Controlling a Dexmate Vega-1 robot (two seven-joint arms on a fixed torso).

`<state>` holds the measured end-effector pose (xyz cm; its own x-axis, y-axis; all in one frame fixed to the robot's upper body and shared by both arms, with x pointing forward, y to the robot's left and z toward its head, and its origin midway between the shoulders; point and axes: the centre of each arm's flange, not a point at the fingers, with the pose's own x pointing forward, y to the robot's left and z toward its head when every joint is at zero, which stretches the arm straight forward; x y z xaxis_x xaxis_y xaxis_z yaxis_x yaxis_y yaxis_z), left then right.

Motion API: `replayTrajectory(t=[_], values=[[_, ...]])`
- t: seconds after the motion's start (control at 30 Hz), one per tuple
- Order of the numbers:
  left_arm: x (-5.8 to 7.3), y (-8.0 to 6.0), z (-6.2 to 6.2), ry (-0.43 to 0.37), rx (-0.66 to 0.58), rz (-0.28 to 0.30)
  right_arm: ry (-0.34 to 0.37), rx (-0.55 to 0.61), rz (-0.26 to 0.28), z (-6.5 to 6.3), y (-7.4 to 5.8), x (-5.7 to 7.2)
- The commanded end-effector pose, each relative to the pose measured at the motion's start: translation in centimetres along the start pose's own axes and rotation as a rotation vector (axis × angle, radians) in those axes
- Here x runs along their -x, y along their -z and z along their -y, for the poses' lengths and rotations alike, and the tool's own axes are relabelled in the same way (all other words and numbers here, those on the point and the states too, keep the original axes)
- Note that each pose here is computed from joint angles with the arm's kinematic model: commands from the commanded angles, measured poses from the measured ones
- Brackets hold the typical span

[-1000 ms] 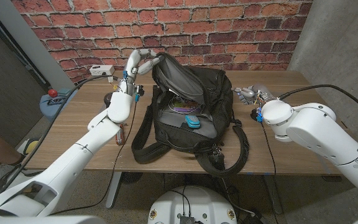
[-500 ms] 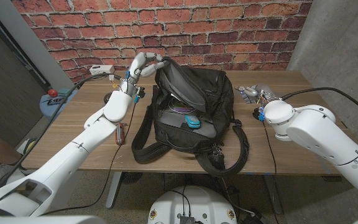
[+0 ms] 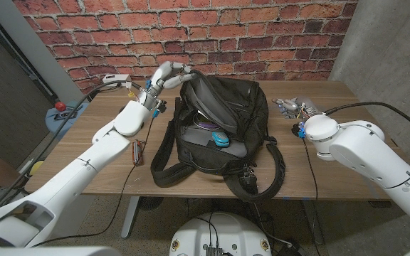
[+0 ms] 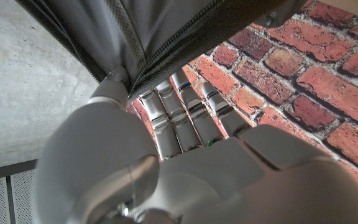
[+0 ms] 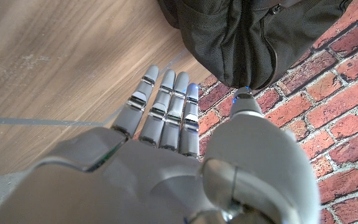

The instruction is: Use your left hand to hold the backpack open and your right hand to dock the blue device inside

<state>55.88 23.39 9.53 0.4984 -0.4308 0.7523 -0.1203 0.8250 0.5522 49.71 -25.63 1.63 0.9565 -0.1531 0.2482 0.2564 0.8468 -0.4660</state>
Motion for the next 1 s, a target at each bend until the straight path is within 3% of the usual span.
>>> replayTrajectory(t=[0.03, 0.37, 0.53, 0.83, 1.0], values=[[-0.5, 0.0, 0.1, 0.118, 0.04, 0.008, 0.006, -0.023, -0.007, 0.4, 0.6, -0.4], [-1.2, -0.1, 0.0, 0.252, 0.048, -0.009, 0.003, -0.031, -0.01, 0.6, 0.8, -0.8], [-1.3, -0.2, -0.1, 0.273, 0.051, 0.004, 0.0, -0.034, -0.01, 0.6, 0.9, -1.1], [-2.1, -0.4, -0.2, 0.413, 0.032, -0.019, 0.004, -0.051, -0.012, 0.6, 1.0, -1.4], [-2.2, -0.4, -0.6, 0.436, 0.014, -0.026, 0.005, -0.056, -0.013, 0.6, 1.0, -1.4]])
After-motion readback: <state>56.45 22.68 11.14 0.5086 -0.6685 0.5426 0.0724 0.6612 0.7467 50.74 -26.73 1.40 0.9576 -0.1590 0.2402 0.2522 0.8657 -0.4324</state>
